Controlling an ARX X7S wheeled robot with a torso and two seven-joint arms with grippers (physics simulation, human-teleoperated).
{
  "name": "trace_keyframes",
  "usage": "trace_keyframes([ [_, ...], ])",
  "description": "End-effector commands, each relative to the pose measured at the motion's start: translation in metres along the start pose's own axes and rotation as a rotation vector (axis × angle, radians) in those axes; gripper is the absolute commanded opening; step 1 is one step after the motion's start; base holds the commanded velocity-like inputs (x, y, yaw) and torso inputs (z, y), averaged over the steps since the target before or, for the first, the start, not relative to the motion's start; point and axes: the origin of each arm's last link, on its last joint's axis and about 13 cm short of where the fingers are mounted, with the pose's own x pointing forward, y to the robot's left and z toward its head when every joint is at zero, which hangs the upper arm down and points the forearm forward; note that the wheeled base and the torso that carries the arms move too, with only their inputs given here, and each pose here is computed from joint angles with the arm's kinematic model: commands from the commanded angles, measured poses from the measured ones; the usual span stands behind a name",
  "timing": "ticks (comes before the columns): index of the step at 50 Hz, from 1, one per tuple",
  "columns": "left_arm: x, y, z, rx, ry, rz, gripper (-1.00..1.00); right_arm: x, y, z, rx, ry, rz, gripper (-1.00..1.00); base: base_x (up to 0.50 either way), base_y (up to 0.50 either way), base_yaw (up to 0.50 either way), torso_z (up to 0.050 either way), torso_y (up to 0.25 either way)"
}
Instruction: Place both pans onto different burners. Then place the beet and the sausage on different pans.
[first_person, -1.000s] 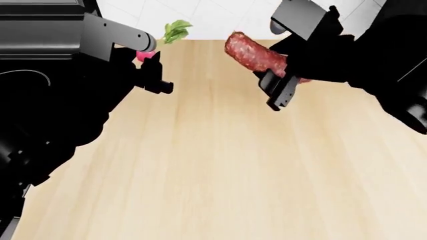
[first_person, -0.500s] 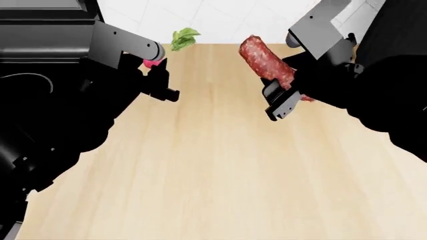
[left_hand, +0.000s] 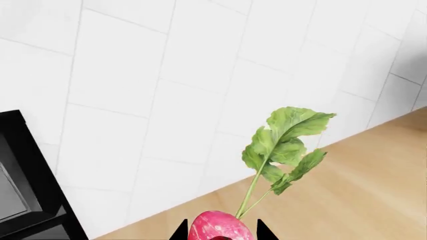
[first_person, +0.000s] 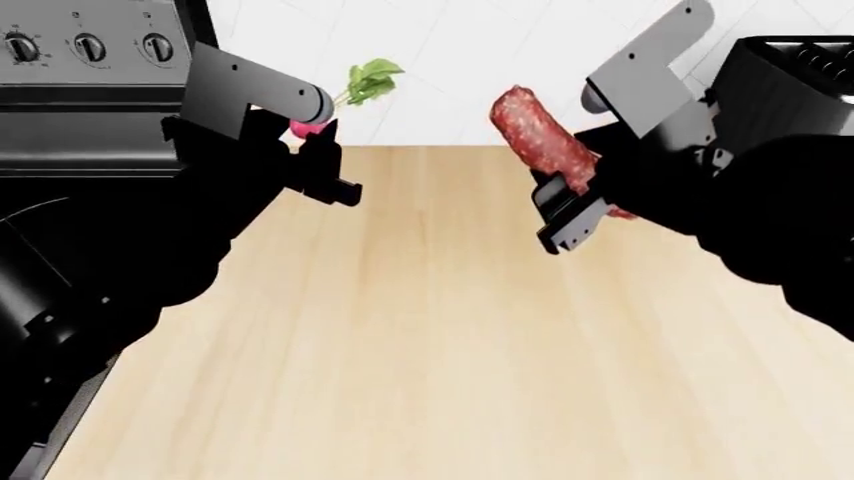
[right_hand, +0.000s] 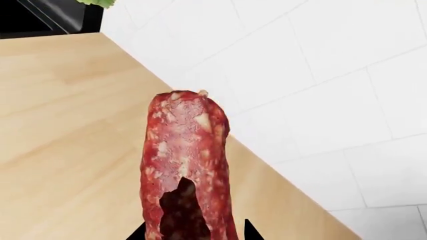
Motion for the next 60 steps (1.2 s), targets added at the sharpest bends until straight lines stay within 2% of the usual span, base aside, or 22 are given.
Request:
trace_keyframes([
  [1,-0.002,0.0,0.003,-0.003,-0.009,0.009,-1.0,0.001,0.001,-0.003,0.006,0.0,-0.011,-1.0,0.0,0.0,0.0,0.0,0.25],
  [6,-0.002,0.0,0.004,-0.002,-0.014,0.011,-1.0,0.002,0.001,-0.003,0.013,-0.006,-0.017,-1.0,0.0,0.0,0.0,0.0,0.237],
  [17,-0.003,0.0,0.008,0.002,-0.033,0.01,-1.0,0.001,-0.001,-0.002,0.036,-0.017,-0.045,-1.0,0.0,0.0,0.0,0.0,0.0],
  [34,-0.005,0.0,0.011,0.009,-0.042,0.013,-1.0,-0.001,0.0,-0.003,0.033,-0.021,-0.038,-1.0,-0.38,0.0,0.0,0.0,0.0],
  [46,-0.006,0.001,0.014,0.009,-0.05,0.017,-1.0,-0.002,0.0,-0.002,0.029,-0.027,-0.041,-1.0,0.0,0.0,0.0,0.0,0.0],
  [60,-0.01,0.002,0.016,0.011,-0.056,0.021,-1.0,-0.005,0.002,0.0,0.016,-0.028,-0.03,-1.0,0.0,0.36,0.0,0.0,0.0],
])
